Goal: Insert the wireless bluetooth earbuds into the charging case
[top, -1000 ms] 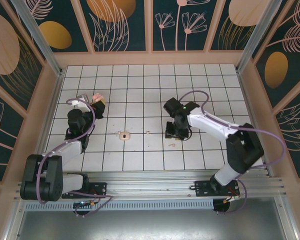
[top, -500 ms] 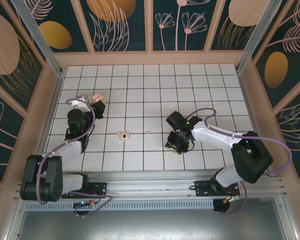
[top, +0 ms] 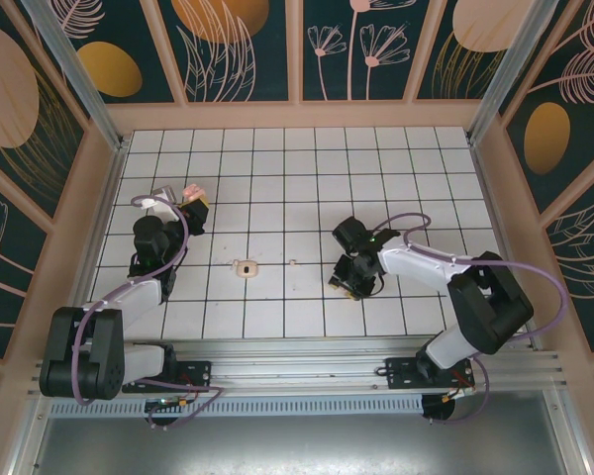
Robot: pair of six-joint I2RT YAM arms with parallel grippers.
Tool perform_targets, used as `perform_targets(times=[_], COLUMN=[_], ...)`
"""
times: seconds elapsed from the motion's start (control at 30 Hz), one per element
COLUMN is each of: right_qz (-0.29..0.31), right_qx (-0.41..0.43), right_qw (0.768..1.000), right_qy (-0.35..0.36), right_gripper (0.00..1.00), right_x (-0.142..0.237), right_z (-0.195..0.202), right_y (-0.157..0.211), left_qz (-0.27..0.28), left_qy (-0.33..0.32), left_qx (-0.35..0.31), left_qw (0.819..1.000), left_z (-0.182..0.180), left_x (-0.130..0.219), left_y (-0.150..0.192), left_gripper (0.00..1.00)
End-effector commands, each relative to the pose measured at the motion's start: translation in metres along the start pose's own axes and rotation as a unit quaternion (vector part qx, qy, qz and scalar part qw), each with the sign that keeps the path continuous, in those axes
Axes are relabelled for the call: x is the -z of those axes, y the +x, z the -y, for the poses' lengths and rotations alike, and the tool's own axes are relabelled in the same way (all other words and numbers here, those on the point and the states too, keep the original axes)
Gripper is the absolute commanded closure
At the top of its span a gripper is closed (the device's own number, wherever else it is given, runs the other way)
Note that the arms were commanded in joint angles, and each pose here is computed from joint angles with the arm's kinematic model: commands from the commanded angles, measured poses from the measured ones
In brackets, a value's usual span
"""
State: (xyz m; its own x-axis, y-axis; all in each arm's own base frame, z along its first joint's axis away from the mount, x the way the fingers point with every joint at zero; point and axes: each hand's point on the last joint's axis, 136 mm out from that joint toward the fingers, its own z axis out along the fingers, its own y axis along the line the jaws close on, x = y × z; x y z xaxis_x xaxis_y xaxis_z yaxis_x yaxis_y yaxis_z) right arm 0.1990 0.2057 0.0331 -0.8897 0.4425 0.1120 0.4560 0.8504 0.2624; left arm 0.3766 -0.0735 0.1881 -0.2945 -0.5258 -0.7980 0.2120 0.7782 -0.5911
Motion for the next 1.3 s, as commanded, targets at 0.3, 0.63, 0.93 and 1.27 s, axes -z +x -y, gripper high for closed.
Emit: perform_targets(times=[0.3,0.63,0.93,1.27], right_qz=[0.026,0.048,0.051,0.028], right_qx=[0.017,0.048,0.059,0.123], right_qw=[0.999,0.998,0.996,0.987], right_qy=[0.006,0.008,0.048,0.095], right_gripper=[0.64,0.66,0.62,0.65], right_x=[-0.013,-0.005,0.014,0.006], right_z=[-0.006,-0.026,-0.011,-0.015], right_y=[-0.025,-0.043,-0.039,-0.045], left_qz=[0.01,0.007,0.007,0.007], left_qy=[0.011,0.007,0.009,0.009], left_qx=[-0.013,-0.015,-0.016,-0.017], left_qw=[1.0,1.0,1.0,1.0], left_z=[0.005,0.004,0.005,0.005], left_x=[0.0,-0.001,-0.001,0.0], left_y=[-0.008,-0.007,-0.008,-0.008], left_gripper=[0.96,0.96,0.96,0.96])
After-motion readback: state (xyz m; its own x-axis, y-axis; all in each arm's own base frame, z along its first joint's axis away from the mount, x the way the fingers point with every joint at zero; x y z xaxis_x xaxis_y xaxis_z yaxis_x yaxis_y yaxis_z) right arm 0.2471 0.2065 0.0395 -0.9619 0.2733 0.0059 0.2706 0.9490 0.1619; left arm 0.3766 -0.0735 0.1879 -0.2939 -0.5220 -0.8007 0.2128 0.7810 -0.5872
